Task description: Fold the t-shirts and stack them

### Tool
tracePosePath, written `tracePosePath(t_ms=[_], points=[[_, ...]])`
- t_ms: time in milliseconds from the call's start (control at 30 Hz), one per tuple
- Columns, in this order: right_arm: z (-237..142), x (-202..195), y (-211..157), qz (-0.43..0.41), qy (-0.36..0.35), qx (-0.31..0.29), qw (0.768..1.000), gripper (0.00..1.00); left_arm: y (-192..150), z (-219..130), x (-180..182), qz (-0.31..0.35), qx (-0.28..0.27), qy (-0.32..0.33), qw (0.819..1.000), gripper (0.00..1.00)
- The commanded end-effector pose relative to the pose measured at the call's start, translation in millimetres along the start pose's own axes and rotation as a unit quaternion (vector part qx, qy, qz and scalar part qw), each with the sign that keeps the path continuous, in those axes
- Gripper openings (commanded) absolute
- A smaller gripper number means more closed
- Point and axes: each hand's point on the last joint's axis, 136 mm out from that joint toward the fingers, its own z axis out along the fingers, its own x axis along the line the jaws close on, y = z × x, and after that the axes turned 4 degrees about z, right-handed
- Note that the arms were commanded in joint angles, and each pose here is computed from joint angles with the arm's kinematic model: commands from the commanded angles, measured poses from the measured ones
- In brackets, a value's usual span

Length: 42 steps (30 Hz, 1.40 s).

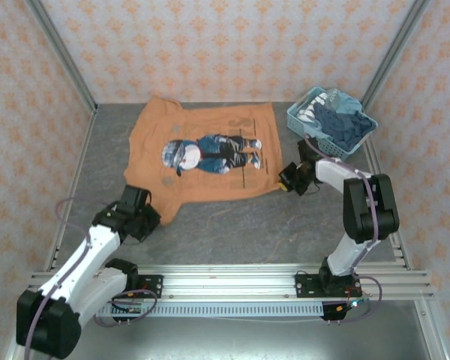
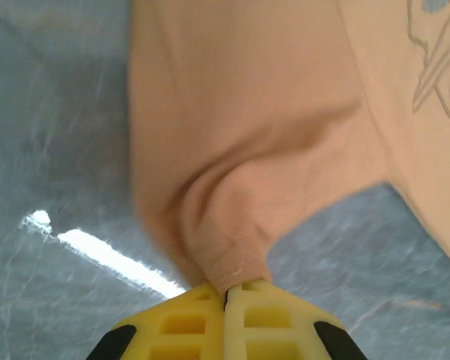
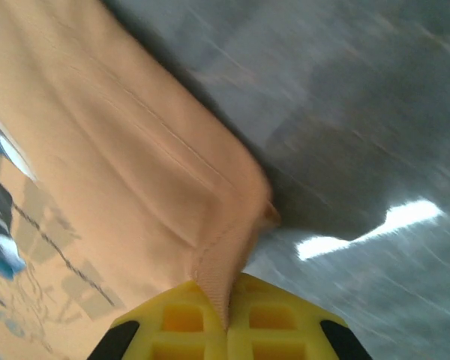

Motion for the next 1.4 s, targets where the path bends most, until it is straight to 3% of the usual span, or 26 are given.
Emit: tracePosePath(t_ms=[0,167,400,500,733,1067,1167,1200,1267,1333,1367], points=[[-20.9,-4.8,2.6,-0.025,-0.001,-0.047,0.999,0.0,-5.3,-0.6,-4.1,-0.065,-0.015,-0.037,0.997,0.0],[-27.0,-50.0,-19.1,-0.017,-0.057,-0.037,0.998,0.0,-14.9,-11.7,6.8,-0.077,-0.008,-0.037,0.996,0.0],[-44.1,-73.7,-23.7,-0.03,-0.098,-0.058,0.993,0.0,-24.4,-14.8,0.6,-0.093,0.017,-0.058,0.994,0.0],[-50.7,-80.2,-20.8,-0.034,-0.119,-0.07,0.99,0.0,-31.7,-13.3,4.3,-0.086,0.036,-0.037,0.995,0.0],[-61.6,-94.9,-27.7,-0.032,-0.143,-0.073,0.987,0.0,-44.4,-20.6,15.4,-0.032,0.052,0.035,0.997,0.0],[-64.2,-128.4,-23.6,-0.039,-0.204,-0.089,0.974,0.0,-81.8,-17.4,12.8,0.07,0.093,0.087,0.989,0.0],[-70.4,-131.2,-14.6,-0.038,-0.219,-0.103,0.969,0.02,-82.2,-21.2,-11.4,0.103,0.098,0.051,0.989,0.0],[-71.4,-130.3,-13.1,-0.038,-0.22,-0.103,0.969,0.04,-83.0,-23.1,-18.9,0.113,0.102,0.041,0.987,0.12],[-74.0,-127.5,-10.8,-0.039,-0.219,-0.105,0.969,0.09,-83.1,-27.9,-23.4,0.133,0.109,0.052,0.984,0.47],[-76.5,-124.8,-10.4,-0.039,-0.218,-0.105,0.969,0.15,-73.5,-36.5,-17.4,0.151,0.092,0.085,0.981,0.66],[-78.1,-123.1,-11.0,-0.04,-0.216,-0.104,0.97,0.18,-63.2,-41.5,-14.6,0.153,0.07,0.097,0.981,0.71]])
